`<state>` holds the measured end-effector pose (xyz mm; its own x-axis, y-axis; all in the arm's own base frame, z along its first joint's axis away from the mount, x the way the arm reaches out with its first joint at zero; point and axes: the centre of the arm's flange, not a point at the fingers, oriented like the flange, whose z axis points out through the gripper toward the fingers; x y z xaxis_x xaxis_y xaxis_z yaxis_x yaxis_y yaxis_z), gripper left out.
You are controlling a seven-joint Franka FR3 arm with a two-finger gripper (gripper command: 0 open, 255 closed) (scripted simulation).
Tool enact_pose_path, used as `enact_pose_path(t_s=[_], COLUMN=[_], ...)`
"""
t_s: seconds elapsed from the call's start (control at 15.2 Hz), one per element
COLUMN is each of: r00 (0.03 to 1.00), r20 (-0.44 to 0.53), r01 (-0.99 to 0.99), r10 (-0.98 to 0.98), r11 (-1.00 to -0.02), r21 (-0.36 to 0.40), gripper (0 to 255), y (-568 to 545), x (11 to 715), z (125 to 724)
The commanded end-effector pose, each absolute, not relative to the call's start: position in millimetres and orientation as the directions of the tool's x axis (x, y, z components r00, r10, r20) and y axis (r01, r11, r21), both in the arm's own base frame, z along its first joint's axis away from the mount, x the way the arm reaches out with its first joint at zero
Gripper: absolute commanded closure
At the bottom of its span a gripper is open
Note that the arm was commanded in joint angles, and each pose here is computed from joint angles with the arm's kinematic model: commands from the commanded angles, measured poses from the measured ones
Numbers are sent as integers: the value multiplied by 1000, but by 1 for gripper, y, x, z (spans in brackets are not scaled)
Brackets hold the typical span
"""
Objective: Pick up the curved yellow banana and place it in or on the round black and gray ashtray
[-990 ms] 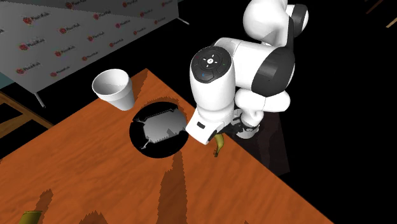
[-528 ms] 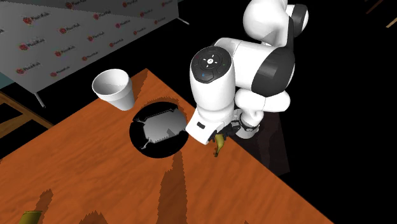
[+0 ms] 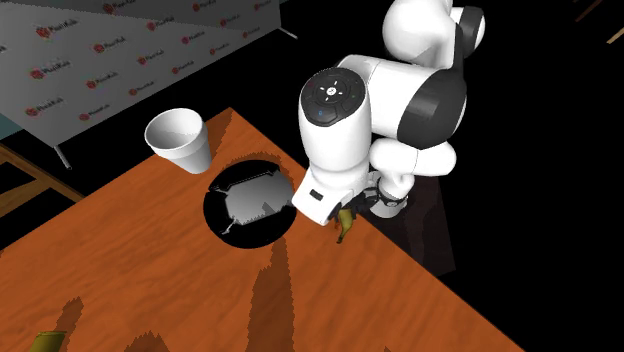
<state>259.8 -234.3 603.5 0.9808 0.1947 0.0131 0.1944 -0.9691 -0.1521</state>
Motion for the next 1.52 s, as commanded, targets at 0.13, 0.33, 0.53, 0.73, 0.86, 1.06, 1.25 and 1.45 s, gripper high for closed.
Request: enact_pose_path(t_s=[0.13, 0.33, 0.53, 0.73, 0.86, 1.06, 1.25, 1.45], r00=[981, 981, 981, 981, 981, 981, 981, 981], r20=[13, 13, 13, 13, 13, 13, 13, 13], r01=[194, 194, 194, 194, 194, 194, 194, 194], r10=[195, 195, 195, 195, 195, 195, 195, 195], r11=[-969, -969, -969, -969, -969, -969, -969, -969], r21=[-152, -152, -152, -152, -152, -152, -152, -152], gripper=[255, 255, 255, 255, 255, 255, 255, 255], y=[-235, -235, -235, -235, -235, -235, -235, -261], x=[260, 260, 260, 260, 260, 260, 260, 258], z=[624, 639, 655, 671, 682, 697, 713, 718])
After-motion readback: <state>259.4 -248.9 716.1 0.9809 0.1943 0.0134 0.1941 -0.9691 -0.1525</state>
